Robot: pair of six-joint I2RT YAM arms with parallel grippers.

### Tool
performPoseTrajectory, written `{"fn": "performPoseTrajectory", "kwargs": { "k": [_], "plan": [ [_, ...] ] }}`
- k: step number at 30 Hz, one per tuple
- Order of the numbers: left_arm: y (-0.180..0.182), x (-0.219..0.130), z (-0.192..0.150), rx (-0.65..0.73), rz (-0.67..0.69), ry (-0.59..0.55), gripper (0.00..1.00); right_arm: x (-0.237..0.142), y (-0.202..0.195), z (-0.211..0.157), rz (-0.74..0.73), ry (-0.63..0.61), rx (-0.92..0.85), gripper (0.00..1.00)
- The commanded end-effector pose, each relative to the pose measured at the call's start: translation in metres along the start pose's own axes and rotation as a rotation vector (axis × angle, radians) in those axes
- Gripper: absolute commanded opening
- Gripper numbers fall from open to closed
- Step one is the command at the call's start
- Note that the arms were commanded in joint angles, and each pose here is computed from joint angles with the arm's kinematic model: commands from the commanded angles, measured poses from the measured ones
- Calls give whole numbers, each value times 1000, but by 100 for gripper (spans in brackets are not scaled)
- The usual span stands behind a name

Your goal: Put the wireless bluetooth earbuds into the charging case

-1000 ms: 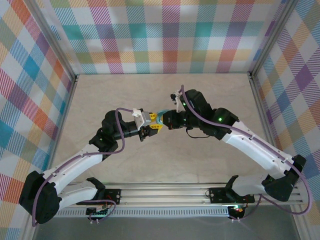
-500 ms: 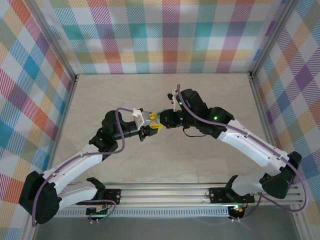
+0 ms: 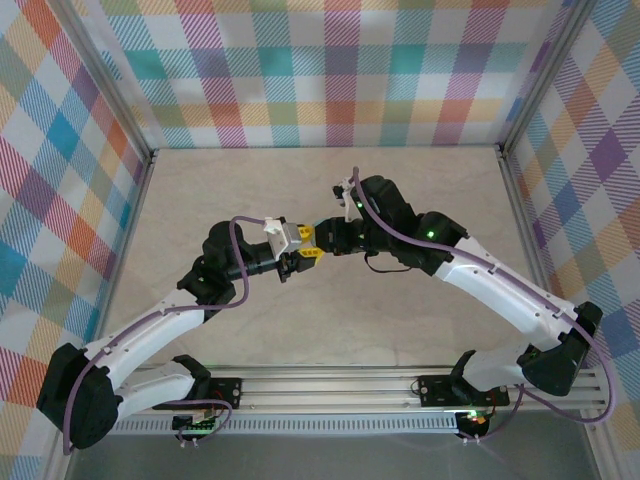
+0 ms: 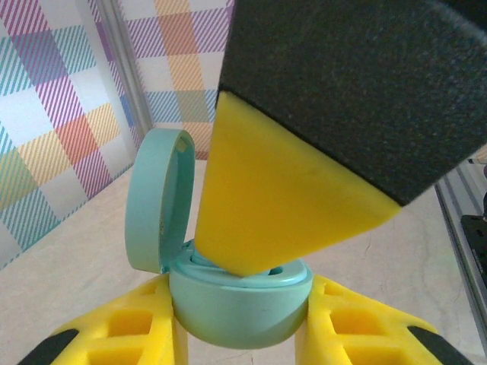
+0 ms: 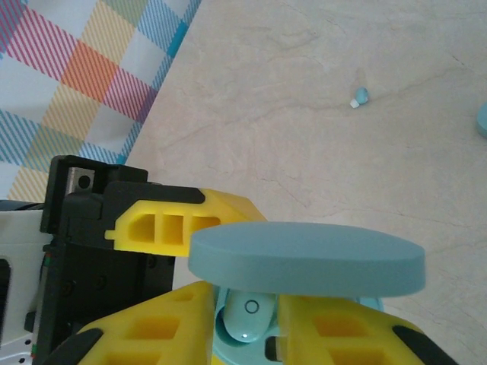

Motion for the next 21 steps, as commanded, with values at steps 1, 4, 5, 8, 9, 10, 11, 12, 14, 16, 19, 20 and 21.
{"fn": "performPoseTrajectory", "kwargs": {
  "k": [1, 4, 5, 8, 9, 10, 11, 12, 14, 16, 19, 20, 21],
  "plan": [
    [3, -2, 21, 66, 9, -65, 12, -3, 10, 1, 38, 15, -14, 30],
    [3, -3, 22, 67, 8, -64, 12, -2, 10, -1, 43, 24, -5, 30],
    [3, -3, 22, 68, 8, -61, 12, -3, 11, -1, 49, 24, -5, 30],
    [2, -3, 20, 69, 10, -50, 12, -8, 13, 1, 64, 11, -9, 32],
    [2, -3, 20, 64, 11, -47, 12, -11, 15, 1, 71, 7, -13, 32],
    [3, -3, 20, 62, 14, -46, 12, -13, 16, 2, 78, 4, -13, 32],
    [2, -3, 19, 59, 14, -45, 12, -16, 17, 2, 89, -1, -17, 32],
    [2, -3, 19, 54, 18, -45, 12, -20, 19, 3, 96, -7, -20, 32],
    [3, -3, 18, 43, 26, -47, 12, -24, 19, 3, 97, -19, -22, 32],
    [3, -3, 18, 36, 30, -54, 12, -26, 18, 4, 88, -27, -26, 33],
    [2, -4, 19, 28, 31, -61, 12, -26, 16, 3, 75, -24, -25, 34],
    [2, -5, 19, 28, 32, -63, 12, -27, 16, 2, 78, -21, -23, 34],
    [2, -5, 19, 26, 33, -62, 12, -27, 17, 2, 81, -22, -23, 35]
  ]
}}
Point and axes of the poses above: each hand's point on the last joint's axis, 136 mm out from that joint toward the fingers, its own x axis out along the fingers, its own y axis along the line the jaws close on, z = x × y, the point moved 9 cm from there along -x, back along the fingers, and after that the axes turned 14 degrees about x, right-handed, at the moved point
